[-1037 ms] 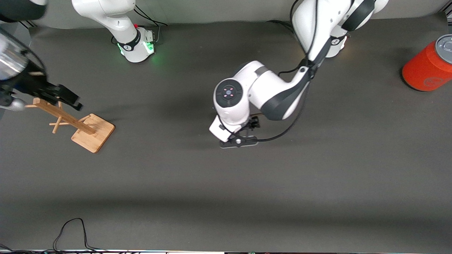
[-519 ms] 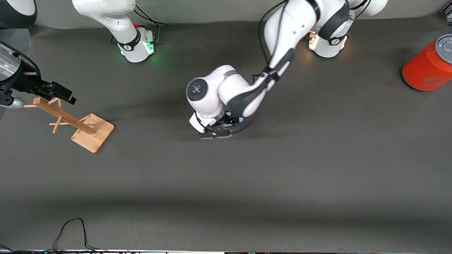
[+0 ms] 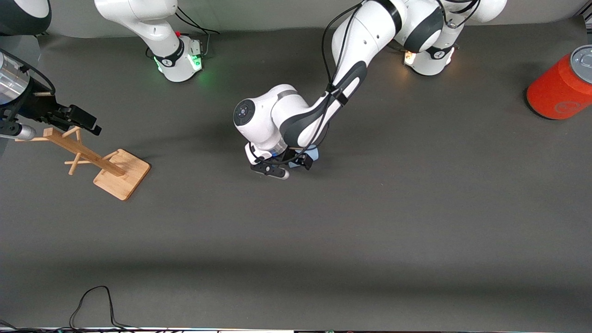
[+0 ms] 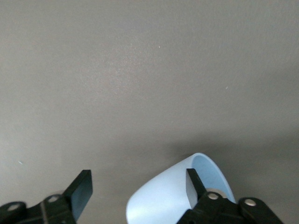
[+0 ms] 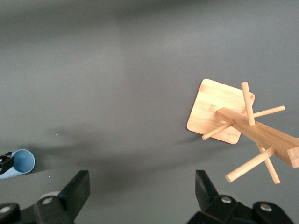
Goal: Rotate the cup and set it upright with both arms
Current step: 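Grasp the cup rim with the left gripper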
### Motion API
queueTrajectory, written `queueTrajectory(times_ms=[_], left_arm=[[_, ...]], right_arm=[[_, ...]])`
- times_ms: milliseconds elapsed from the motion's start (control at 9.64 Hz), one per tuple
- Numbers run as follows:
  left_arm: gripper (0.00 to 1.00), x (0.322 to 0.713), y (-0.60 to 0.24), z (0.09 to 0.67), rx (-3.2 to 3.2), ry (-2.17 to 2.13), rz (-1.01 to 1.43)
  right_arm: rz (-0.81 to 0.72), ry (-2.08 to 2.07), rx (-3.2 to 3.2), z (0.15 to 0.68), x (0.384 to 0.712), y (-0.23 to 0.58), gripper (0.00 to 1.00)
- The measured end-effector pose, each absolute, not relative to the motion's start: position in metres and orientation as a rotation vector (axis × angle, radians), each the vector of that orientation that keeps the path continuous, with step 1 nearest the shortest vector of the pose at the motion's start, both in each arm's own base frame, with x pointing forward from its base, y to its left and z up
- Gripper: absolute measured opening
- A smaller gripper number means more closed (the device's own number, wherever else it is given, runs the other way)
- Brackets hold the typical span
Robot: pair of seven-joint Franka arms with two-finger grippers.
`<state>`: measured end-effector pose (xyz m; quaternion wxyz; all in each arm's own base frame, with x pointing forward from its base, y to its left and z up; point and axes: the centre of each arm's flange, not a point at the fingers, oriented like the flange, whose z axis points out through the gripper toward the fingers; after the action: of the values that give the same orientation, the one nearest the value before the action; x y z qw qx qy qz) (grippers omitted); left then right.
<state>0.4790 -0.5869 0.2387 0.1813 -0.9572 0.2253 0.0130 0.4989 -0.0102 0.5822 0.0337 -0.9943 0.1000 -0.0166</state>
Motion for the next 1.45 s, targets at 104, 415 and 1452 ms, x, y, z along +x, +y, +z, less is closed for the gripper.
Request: queueTrajectory(times_ms=[104, 415, 1452], left_arm=[[0.65, 0.481, -0.584, 0.235, -2.679, 0.681, 0.044], [0.15, 0.484, -0.58, 0.23, -2.658, 0.711, 0.058], [1.0, 0.479, -0.605, 0.232, -2.947, 0.177, 0.071]], right_arm=[[-0.064, 0.295, -3.063, 0.586, 0.497, -0.007, 1.0], [-0.086, 0.286, -3.065, 0.593, 0.493, -0.006, 1.0], [-0.101, 0.252, -3.064, 0.603, 0.486, 0.003, 1.0]])
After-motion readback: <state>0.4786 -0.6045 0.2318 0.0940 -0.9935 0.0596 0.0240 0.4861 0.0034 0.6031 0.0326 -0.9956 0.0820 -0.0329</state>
